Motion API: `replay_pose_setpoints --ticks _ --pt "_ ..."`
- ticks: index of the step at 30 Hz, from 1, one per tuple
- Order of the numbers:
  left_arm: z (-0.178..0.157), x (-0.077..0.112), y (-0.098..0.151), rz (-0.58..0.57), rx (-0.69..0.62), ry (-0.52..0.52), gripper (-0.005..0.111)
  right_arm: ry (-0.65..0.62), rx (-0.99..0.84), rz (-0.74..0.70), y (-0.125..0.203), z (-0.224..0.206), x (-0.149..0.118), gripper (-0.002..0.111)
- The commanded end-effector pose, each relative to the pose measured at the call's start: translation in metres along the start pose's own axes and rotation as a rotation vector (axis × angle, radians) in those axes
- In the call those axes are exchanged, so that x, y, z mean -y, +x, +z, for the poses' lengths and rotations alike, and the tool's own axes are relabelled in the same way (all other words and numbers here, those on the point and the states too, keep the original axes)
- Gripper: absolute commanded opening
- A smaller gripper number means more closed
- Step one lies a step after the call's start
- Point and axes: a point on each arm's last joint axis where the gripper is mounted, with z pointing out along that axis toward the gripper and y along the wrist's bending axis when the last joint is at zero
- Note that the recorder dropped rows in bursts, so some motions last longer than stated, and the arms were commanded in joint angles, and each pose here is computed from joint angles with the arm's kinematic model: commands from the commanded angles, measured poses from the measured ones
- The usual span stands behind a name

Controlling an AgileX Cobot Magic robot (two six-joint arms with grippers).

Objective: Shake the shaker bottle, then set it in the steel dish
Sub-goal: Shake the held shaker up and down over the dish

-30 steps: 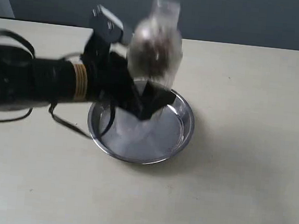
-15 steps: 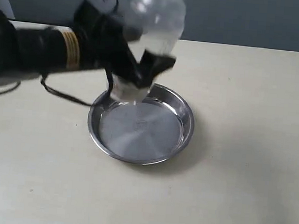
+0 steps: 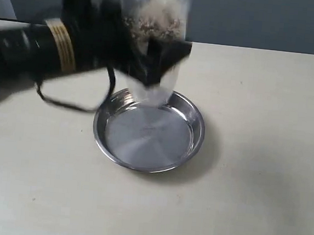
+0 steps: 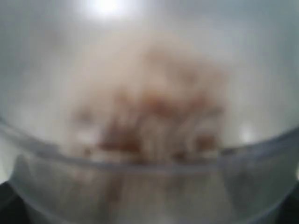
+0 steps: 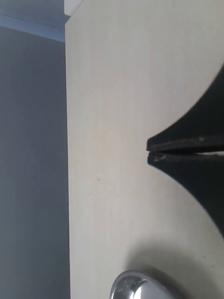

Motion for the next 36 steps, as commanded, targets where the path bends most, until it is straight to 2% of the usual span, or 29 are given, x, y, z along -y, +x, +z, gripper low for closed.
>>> replay_pose_setpoints --ticks 1,2,3,4,5,7,8,9,10,12,13,14,15,17,18,19,22,25,26,27,28,29,30,31,32,33,34,35,36 --pt "-0.007 0.012 -0.017 -0.007 0.143 0.104 0.000 -0.002 0.009 -0.001 0.000 0.000 0.000 -0.001" --pt "-0.017 0.016 -0.046 0.075 0.211 0.083 0.000 -0.002 0.009 -0.001 0.000 0.000 0.000 -0.001" --pt "-0.024 0.014 -0.062 0.122 0.212 0.019 0.000 -0.002 0.009 -0.001 0.000 0.000 0.000 -0.001" --pt "-0.023 0.011 -0.055 0.087 0.154 -0.027 0.000 -0.002 0.009 -0.001 0.000 0.000 0.000 -0.001" --pt "-0.016 0.007 -0.035 0.082 0.071 -0.044 0.000 -0.002 0.009 -0.001 0.000 0.000 0.000 -0.001" --pt "0.003 -0.005 0.028 0.014 -0.138 -0.067 0.000 -0.002 0.009 -0.001 0.000 0.000 0.000 -0.001" --pt "0.009 -0.007 0.040 -0.045 -0.154 -0.066 0.000 -0.002 0.009 -0.001 0.000 0.000 0.000 -0.001" --pt "0.011 -0.005 0.041 -0.086 -0.124 -0.036 0.000 -0.002 0.009 0.001 0.000 0.000 0.000 -0.001" --pt "0.008 0.002 0.023 -0.057 -0.031 0.031 0.000 -0.002 0.009 0.001 0.000 0.000 0.000 -0.001" --pt "-0.009 0.018 -0.035 0.061 0.179 0.113 0.000 -0.002 0.009 0.001 0.000 0.000 0.000 -0.001" --pt "-0.019 0.020 -0.057 0.099 0.220 0.086 0.000 -0.002 0.009 0.001 0.000 0.000 0.000 -0.001" --pt "-0.021 0.016 -0.062 0.110 0.186 0.029 0.000 -0.002 0.009 0.001 0.000 0.000 0.000 -0.001" --pt "-0.015 0.008 -0.045 0.097 0.075 -0.030 0.000 -0.002 0.009 0.001 0.000 0.000 0.000 -0.001" --pt "-0.003 -0.004 0.010 0.041 -0.126 -0.072 0.000 -0.002 0.009 0.001 0.000 0.000 0.000 -0.001" --pt "0.004 -0.010 0.035 -0.035 -0.178 -0.080 0.000 -0.002 0.009 0.001 0.000 0.000 0.000 -0.001" --pt "0.007 -0.010 0.047 -0.100 -0.171 -0.057 0.000 -0.002 0.009 0.001 0.000 0.000 0.000 -0.001" --pt "0.003 0.008 0.037 -0.083 -0.011 0.133 0.000 -0.002 0.009 0.001 0.000 0.000 0.000 -0.001" --pt "-0.003 0.007 0.019 -0.128 0.086 0.102 0.000 -0.002 0.009 0.001 0.000 0.000 0.000 -0.001" --pt "-0.004 0.006 0.018 -0.087 0.074 0.090 0.000 -0.002 0.009 0.001 0.000 0.000 0.000 -0.001" --pt "-0.006 0.002 0.021 0.005 0.005 0.032 0.000 -0.002 0.009 0.001 0.000 0.000 0.000 -0.001" --pt "-0.008 -0.011 0.022 0.039 -0.040 -0.097 0.000 -0.002 0.009 0.001 0.000 0.000 0.000 -0.001" --pt "-0.013 -0.033 0.024 -0.011 -0.072 -0.278 0.000 -0.002 0.009 0.001 0.000 0.000 0.000 -0.001" --pt "-0.019 -0.051 0.025 -0.102 -0.047 -0.421 0.000 -0.002 0.009 0.001 0.000 0.000 0.000 -0.001" --pt "-0.025 -0.062 0.026 -0.246 -0.003 -0.531 0.000 -0.002 0.009 0.001 0.000 0.000 0.000 -0.001" --pt "-0.022 -0.053 0.025 -0.230 -0.024 -0.476 0.000 -0.002 0.009 0.001 0.000 0.000 0.000 -0.001" --pt "-0.017 -0.033 0.023 -0.119 -0.065 -0.343 0.000 -0.002 0.009 0.001 0.000 0.000 0.000 -0.001" --pt "-0.012 -0.002 0.021 0.030 -0.092 -0.148 0.000 -0.002 0.009 0.001 0.000 0.000 0.000 -0.001" --pt "-0.010 0.022 0.020 0.114 -0.097 -0.006 0.000 -0.002 0.009 0.001 0.000 0.000 0.000 -0.001" --pt "-0.010 0.026 0.017 0.112 -0.085 -0.005 0.000 -0.003 0.009 0.003 0.000 0.000 0.000 -0.001"
